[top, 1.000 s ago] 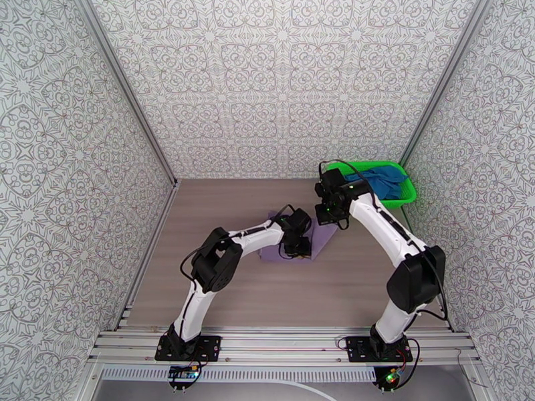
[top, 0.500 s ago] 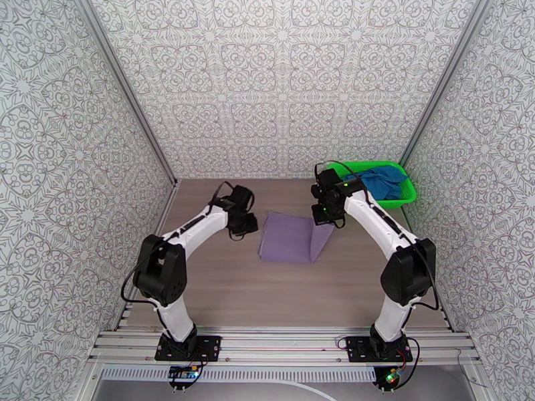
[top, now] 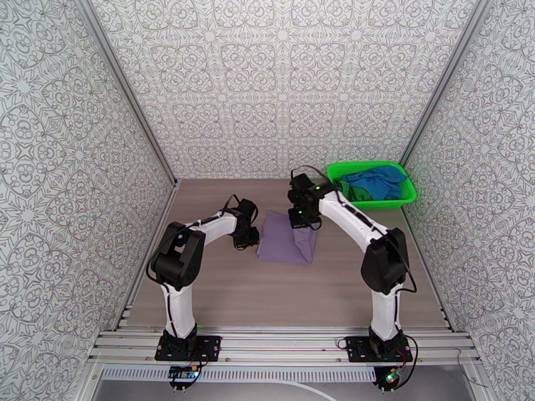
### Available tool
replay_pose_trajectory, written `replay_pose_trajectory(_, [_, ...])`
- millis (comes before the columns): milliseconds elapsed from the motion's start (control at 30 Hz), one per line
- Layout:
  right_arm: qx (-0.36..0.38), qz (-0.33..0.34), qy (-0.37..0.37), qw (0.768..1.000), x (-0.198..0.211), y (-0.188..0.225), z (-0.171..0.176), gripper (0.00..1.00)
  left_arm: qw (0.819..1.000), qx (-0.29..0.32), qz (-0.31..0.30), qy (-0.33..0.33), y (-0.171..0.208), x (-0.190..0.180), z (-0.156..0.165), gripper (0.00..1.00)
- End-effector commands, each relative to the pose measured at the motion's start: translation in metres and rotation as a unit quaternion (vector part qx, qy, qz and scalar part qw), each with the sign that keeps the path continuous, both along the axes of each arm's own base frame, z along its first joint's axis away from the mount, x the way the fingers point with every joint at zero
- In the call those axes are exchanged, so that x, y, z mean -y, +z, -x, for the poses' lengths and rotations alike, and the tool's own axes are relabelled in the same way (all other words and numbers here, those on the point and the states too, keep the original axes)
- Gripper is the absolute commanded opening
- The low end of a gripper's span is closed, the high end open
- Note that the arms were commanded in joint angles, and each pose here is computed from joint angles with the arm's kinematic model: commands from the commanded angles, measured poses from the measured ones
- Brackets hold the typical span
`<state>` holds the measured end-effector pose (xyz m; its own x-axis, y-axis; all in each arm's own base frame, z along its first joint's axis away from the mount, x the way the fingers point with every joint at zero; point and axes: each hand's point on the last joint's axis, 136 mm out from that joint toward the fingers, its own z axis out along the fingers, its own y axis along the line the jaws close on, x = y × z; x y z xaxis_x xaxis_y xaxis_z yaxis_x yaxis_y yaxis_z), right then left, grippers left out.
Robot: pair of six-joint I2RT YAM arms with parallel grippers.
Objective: Fold and stack the mixed laundry pile
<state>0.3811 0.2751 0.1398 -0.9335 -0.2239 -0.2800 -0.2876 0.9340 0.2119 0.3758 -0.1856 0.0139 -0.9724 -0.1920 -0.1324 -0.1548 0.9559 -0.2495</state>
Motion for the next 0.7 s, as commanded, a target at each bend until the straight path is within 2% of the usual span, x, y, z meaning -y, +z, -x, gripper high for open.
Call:
replay_pose_trajectory(0, [-0.005,-0.060,-0.022,0.998,-0.045,-0.006,-0.009,0.00,0.998,-0.042,0.025,-0.033,-0.043,0.028,0.028,0.17])
replay_pose_trajectory(200, [-0.031,-0.072,-0.027,0.997,-0.084,-0.032,-0.010,0.02,0.998,-0.047,0.029,-0.030,-0.051,0.025,0.035,0.16])
replay_pose_trajectory(367, [-0.028,-0.101,-0.016,0.994,-0.105,-0.020,-0.011,0.46,0.998,-0.048,0.030,-0.030,-0.051,0.022,0.037,0.16])
replay_pose_trajectory(433, [-0.016,-0.112,-0.011,0.994,-0.107,-0.003,-0.013,0.52,0.998,-0.046,0.030,-0.029,-0.050,0.022,0.036,0.16])
replay_pose_trajectory(567, [0.016,-0.115,-0.001,0.993,-0.099,0.036,-0.010,0.54,0.998,-0.043,0.025,-0.029,-0.047,0.016,0.035,0.14])
replay_pose_trajectory(667, [0.035,-0.101,0.001,0.994,-0.079,0.050,-0.005,0.49,0.999,-0.038,0.014,-0.026,-0.038,0.002,0.035,0.12])
